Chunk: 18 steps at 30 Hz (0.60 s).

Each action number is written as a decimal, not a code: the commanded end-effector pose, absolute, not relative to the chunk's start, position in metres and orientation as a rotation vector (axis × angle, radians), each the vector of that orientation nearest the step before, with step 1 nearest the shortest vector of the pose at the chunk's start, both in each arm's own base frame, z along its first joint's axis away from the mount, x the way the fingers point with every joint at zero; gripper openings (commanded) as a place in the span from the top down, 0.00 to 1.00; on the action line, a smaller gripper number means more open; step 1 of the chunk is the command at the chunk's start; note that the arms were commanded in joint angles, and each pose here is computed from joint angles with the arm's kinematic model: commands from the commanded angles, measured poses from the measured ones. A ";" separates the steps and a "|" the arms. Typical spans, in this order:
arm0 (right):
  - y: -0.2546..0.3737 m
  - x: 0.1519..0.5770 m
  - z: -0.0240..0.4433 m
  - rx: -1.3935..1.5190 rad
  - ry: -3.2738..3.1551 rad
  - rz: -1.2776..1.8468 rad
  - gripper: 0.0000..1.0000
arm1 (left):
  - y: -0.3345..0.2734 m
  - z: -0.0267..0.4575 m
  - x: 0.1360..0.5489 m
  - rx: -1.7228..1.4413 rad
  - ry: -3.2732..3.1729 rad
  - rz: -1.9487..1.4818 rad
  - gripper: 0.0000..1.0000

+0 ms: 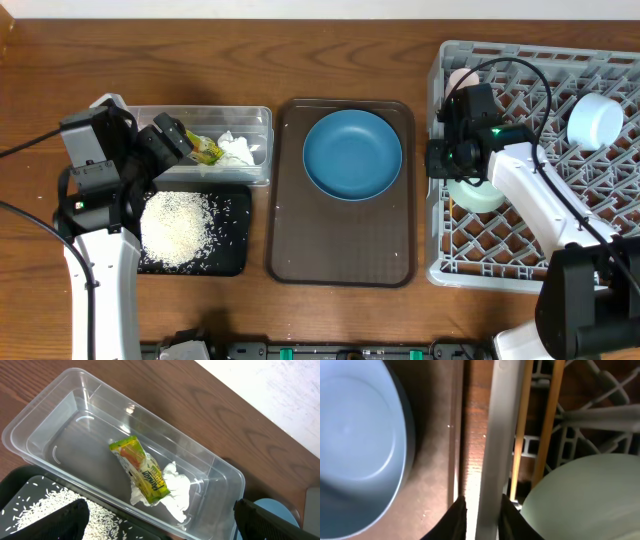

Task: Sort waste into correct bins and load items into the dishwasher rack
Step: 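Release the green bowl upright in the rack and raise right gripper, then move right gripper left to the blue plate's rim on the brown tray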

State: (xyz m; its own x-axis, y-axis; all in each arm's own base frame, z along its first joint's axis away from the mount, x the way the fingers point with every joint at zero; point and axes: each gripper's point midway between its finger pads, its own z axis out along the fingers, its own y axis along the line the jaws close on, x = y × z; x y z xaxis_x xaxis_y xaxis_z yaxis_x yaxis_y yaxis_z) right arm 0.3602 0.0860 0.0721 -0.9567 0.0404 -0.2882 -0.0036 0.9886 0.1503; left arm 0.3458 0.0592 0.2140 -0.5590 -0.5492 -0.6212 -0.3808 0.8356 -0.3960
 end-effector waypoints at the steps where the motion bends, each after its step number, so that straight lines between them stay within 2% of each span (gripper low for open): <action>1: 0.095 0.356 0.084 -0.001 2.830 0.244 0.82 | 0.062 0.211 0.345 -0.678 2.238 -0.259 0.05; 8: 0.093 0.347 0.083 0.001 2.862 0.237 0.84 | 0.062 0.211 0.345 -0.678 2.238 -0.259 0.05; 13: 0.093 0.344 0.082 0.001 2.878 0.233 0.91 | 0.062 0.211 0.345 -0.678 2.238 -0.259 0.05; 18: 0.092 0.339 0.081 0.003 2.897 0.228 0.91 | 0.062 0.211 0.345 -0.679 2.238 -0.259 0.05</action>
